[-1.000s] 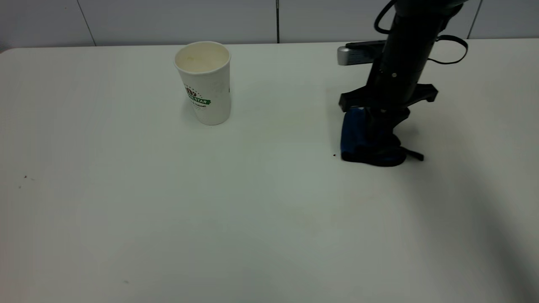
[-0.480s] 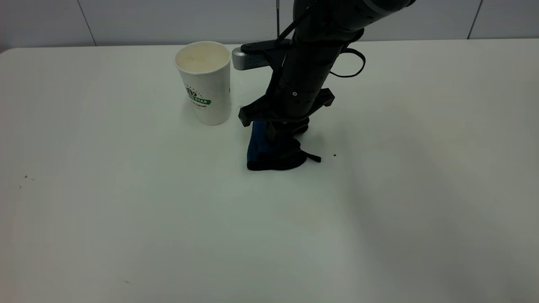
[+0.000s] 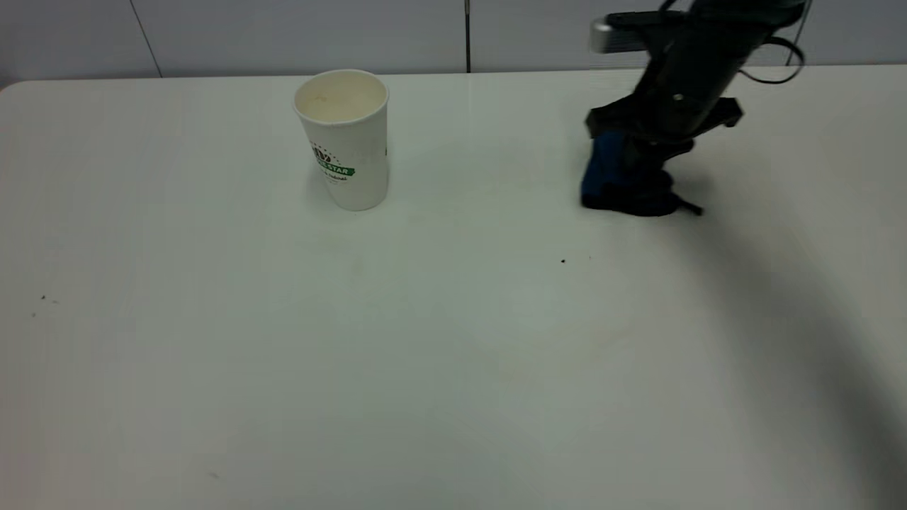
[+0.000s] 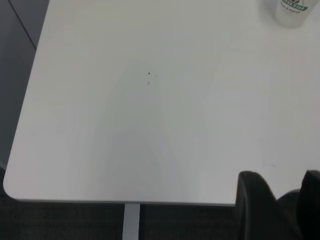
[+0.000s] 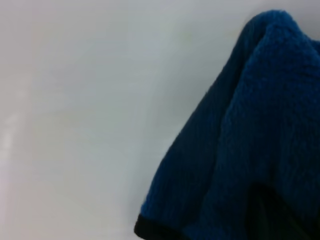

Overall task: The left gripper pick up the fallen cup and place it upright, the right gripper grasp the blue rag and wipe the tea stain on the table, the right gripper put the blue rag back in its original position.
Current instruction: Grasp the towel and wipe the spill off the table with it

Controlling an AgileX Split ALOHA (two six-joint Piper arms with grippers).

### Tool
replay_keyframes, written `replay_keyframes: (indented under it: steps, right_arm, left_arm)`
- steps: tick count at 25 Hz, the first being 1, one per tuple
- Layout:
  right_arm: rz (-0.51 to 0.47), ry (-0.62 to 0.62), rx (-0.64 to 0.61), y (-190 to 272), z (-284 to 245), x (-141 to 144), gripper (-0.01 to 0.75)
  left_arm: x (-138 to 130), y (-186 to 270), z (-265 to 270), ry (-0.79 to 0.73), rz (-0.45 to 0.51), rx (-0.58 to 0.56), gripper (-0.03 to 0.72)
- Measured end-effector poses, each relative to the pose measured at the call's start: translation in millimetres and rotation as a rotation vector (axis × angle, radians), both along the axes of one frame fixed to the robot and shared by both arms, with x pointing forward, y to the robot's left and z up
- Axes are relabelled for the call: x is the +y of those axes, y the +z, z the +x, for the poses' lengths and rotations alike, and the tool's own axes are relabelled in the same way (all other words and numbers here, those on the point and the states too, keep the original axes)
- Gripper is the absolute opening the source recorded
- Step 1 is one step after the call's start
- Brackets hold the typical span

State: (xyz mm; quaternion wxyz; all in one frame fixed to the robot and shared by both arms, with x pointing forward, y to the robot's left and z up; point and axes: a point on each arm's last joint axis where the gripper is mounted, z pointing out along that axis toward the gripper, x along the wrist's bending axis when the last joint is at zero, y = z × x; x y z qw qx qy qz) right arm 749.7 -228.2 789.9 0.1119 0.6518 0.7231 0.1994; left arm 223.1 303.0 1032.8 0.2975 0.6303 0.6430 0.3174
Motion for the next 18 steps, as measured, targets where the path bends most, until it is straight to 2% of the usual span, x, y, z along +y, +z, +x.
replay_keyframes:
  steps: [4,8,11,14,18]
  right_arm:
    - [-0.007,-0.118,0.066,-2,-1,-69,0.068]
    - [0.004,-0.196,0.153,-5,-10,-115,0.070]
    - [0.003,-0.200,0.192,-6,-15,-128,0.072]
    - [0.000,-0.191,0.194,-3,-15,-128,0.085]
    - [-0.003,-0.183,0.186,7,-14,-128,0.158]
  left_arm:
    - [0,0,0,0.000,0.000,0.000,0.240]
    - [0,0,0,0.000,0.000,0.000,0.240]
    - [0,0,0,0.000,0.000,0.000,0.240]
    - [0,0,0,0.000,0.000,0.000,0.240]
    - [0,0,0,0.000,0.000,0.000,0.240]
